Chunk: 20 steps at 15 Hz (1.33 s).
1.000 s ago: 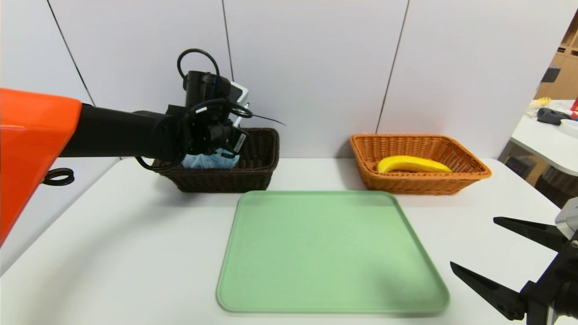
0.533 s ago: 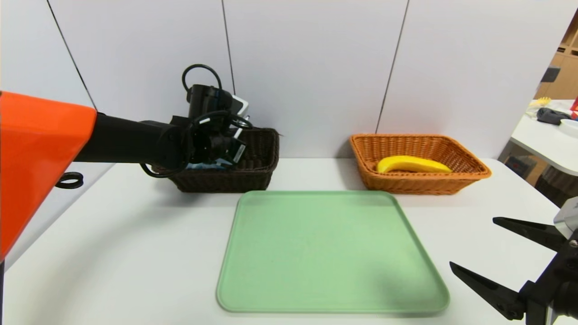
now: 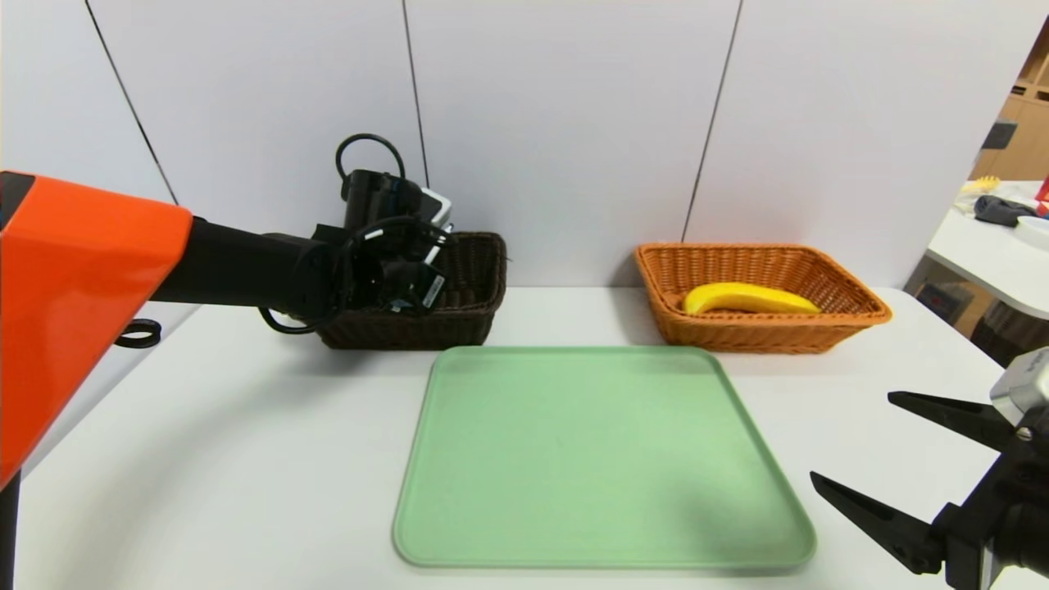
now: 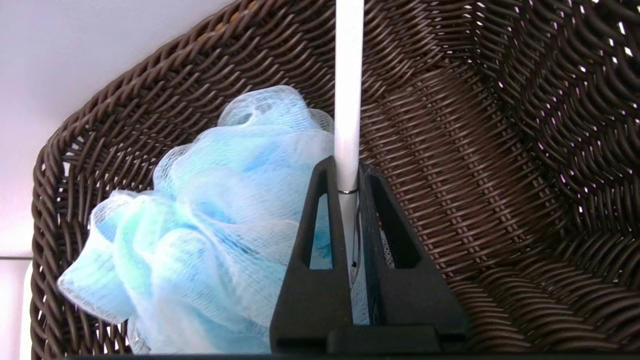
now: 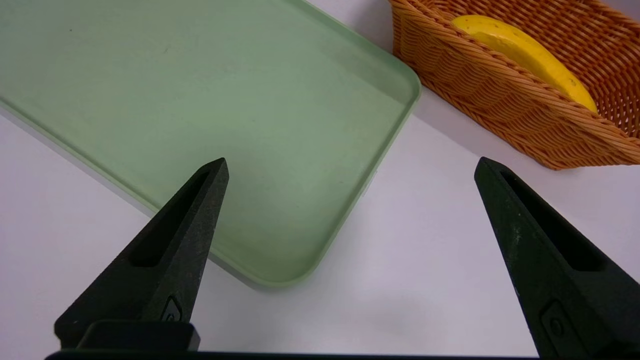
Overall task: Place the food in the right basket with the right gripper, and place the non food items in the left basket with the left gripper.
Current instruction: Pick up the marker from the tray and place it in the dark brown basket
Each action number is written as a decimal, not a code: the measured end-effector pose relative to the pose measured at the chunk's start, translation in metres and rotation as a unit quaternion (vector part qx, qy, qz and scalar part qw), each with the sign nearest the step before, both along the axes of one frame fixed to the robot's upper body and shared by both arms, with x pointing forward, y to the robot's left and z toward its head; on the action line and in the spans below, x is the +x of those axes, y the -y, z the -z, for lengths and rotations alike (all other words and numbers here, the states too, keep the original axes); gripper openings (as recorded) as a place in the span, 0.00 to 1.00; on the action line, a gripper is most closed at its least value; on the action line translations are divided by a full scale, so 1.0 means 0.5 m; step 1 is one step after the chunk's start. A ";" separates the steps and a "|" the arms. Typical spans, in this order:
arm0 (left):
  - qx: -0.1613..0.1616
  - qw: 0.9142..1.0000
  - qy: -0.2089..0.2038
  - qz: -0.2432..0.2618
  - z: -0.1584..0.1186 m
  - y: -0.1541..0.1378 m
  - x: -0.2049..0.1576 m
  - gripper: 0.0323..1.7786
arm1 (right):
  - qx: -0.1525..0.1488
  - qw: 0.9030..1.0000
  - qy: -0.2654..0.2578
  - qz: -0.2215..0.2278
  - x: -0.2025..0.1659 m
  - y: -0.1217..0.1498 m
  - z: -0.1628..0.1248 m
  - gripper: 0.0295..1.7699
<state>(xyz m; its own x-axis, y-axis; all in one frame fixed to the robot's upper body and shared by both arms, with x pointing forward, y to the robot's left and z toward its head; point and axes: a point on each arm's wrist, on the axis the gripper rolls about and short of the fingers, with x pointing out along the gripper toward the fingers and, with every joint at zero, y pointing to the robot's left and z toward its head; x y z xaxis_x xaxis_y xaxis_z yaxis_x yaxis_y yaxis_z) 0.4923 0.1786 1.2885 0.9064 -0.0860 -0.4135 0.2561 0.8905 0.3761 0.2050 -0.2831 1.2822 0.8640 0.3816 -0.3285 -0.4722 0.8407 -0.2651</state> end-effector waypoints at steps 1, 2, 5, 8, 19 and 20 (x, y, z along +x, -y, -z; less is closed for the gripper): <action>-0.003 1.000 -0.001 0.007 0.002 -0.002 0.000 0.07 | -0.001 1.000 -0.001 0.000 0.001 0.000 0.001 0.96; -0.005 1.000 -0.001 0.015 0.004 -0.002 0.000 0.07 | -0.002 1.000 -0.002 -0.001 0.002 -0.001 0.001 0.96; -0.006 1.000 0.002 0.016 0.005 -0.003 0.001 0.07 | -0.003 1.000 -0.003 -0.002 0.003 -0.004 0.002 0.96; -0.009 1.000 0.010 0.016 0.001 -0.002 0.004 0.07 | -0.004 1.000 -0.006 -0.007 0.004 -0.007 0.003 0.96; -0.005 0.998 0.050 0.024 -0.038 0.000 0.014 0.50 | -0.006 1.000 -0.009 -0.014 0.008 -0.014 0.003 0.96; -0.006 0.998 0.050 0.024 -0.038 0.000 0.014 0.56 | -0.007 1.000 -0.009 -0.014 0.008 -0.014 0.003 0.96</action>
